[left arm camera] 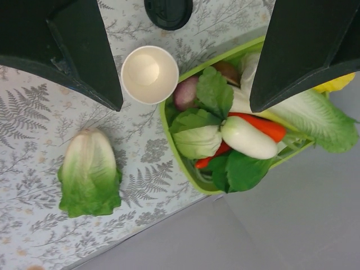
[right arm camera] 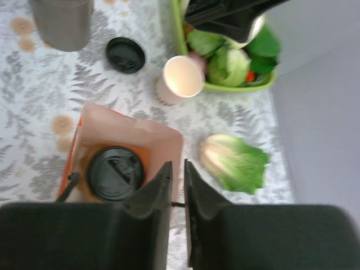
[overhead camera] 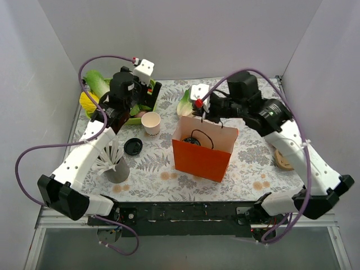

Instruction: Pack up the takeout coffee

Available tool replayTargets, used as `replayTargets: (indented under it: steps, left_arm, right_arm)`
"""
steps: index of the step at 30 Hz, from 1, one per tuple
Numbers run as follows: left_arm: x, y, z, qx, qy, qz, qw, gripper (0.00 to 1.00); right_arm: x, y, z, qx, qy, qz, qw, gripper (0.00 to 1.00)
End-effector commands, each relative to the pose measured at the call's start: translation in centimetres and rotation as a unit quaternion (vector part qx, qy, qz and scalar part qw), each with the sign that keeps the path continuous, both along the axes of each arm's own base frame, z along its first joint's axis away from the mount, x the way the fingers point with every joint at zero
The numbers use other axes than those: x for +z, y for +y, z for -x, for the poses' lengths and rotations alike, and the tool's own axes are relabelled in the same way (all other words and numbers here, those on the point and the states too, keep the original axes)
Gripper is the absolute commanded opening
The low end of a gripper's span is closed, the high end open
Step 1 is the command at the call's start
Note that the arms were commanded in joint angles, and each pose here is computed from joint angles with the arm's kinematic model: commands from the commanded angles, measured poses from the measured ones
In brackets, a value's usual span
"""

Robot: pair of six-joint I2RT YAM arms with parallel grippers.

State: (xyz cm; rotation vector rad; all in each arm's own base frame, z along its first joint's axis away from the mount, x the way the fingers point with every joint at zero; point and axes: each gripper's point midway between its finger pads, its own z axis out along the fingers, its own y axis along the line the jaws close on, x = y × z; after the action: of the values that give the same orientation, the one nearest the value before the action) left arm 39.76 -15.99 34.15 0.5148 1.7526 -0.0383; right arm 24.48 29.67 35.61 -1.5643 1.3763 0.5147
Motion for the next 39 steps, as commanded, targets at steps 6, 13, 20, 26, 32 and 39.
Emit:
replayTargets:
  steps: [6, 13, 20, 26, 32, 39]
  left_arm:
    - [2.8, 7.6, 7.7, 0.015, 0.057, -0.072, 0.996, 0.93]
    - [-3.0, 12.5, 14.5, 0.084, 0.193, -0.124, 0.970, 0.79]
    - [-8.3, 13.3, 16.1, 0.086, 0.332, -0.143, 0.928, 0.66]
    - [-9.6, 14.9, 14.2, 0.098, 0.353, -0.148, 0.919, 0.57]
    - [-9.4, 16.9, 12.7, 0.113, 0.376, -0.141, 0.909, 0.54]
    - [-9.1, 15.4, 12.8, 0.090, 0.389, -0.106, 0.911, 0.53]
  right_arm:
    - [4.7, -2.2, 1.1, -0.045, -0.054, -0.073, 0.995, 0.52]
    - [4.1, -1.6, 1.3, -0.044, -0.030, -0.086, 0.995, 0.58]
    - [3.4, -1.0, 2.6, -0.034, 0.040, -0.087, 0.995, 0.59]
    - [3.4, -1.8, 3.8, -0.031, 0.042, -0.091, 0.994, 0.59]
    - [2.9, -2.5, 4.4, -0.032, 0.043, -0.088, 0.995, 0.59]
    - [2.5, -2.6, 4.5, -0.033, 0.040, -0.093, 0.994, 0.59]
